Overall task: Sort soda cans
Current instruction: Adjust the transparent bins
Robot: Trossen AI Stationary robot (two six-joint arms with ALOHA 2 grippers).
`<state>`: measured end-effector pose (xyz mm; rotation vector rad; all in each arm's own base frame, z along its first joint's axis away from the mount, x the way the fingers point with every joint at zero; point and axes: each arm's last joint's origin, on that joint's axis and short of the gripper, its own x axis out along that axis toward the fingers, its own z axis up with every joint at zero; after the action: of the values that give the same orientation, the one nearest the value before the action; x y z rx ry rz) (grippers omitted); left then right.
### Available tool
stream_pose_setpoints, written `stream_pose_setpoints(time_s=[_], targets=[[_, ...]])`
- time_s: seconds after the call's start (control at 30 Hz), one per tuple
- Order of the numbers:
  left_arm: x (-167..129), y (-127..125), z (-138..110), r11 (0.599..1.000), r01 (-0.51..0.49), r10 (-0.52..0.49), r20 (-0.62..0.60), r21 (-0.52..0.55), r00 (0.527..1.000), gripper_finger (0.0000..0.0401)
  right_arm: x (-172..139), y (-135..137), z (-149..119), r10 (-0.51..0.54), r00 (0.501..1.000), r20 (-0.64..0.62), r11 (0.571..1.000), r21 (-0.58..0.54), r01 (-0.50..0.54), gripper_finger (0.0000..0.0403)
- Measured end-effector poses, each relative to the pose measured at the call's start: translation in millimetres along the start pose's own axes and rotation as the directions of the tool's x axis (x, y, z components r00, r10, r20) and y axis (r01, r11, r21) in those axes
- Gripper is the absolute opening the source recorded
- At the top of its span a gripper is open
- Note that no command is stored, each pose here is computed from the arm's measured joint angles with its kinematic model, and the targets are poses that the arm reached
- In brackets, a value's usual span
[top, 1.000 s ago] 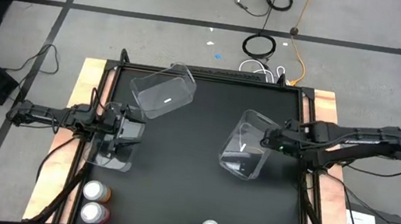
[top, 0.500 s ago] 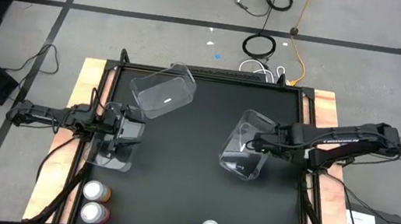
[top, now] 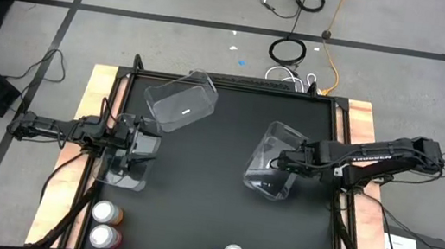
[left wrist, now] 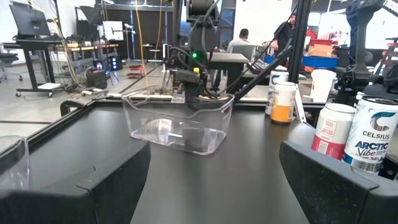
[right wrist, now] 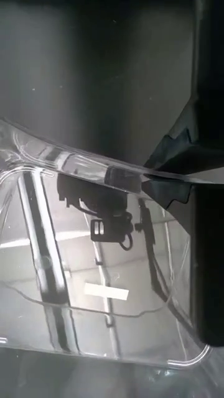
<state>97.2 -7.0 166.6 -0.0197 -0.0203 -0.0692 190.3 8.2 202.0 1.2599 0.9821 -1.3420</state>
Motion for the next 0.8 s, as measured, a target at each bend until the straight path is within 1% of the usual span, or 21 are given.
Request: stream_pose_setpoints(time_s=[0.17, 0.37, 0.43, 0.63, 0.8], targets=[[0, 0, 0, 1.000, 0.000, 0.000, -0.001, 0.000, 1.000, 0.0367, -2, -2, 3, 0.007, 1.000, -0.005, 0.996, -0.084, -0.007, 0.0004], [0, 0, 0, 1.000, 0.000, 0.000, 0.000, 0.000, 1.000, 0.0367, -4, 1, 8, 0.047, 0.998, -0.040, 0.980, -0.193, -0.054, 0.0001], [0, 0, 0, 1.000, 0.000, 0.000, 0.000, 0.000, 1.000, 0.0367, -5, 4, 9, 0.063, 0.997, -0.049, 0.977, -0.202, -0.072, 0.0001], [0, 0, 0, 1.000, 0.000, 0.000, -0.001, 0.000, 1.000, 0.0367, -14, 12, 16, 0.105, 0.994, -0.020, 0.977, -0.183, -0.107, 0.0000], [0, 0, 0, 1.000, 0.000, 0.000, 0.000, 0.000, 1.000, 0.0367, -13, 10, 20, 0.081, 0.997, -0.019, 0.979, -0.187, -0.083, 0.0000]])
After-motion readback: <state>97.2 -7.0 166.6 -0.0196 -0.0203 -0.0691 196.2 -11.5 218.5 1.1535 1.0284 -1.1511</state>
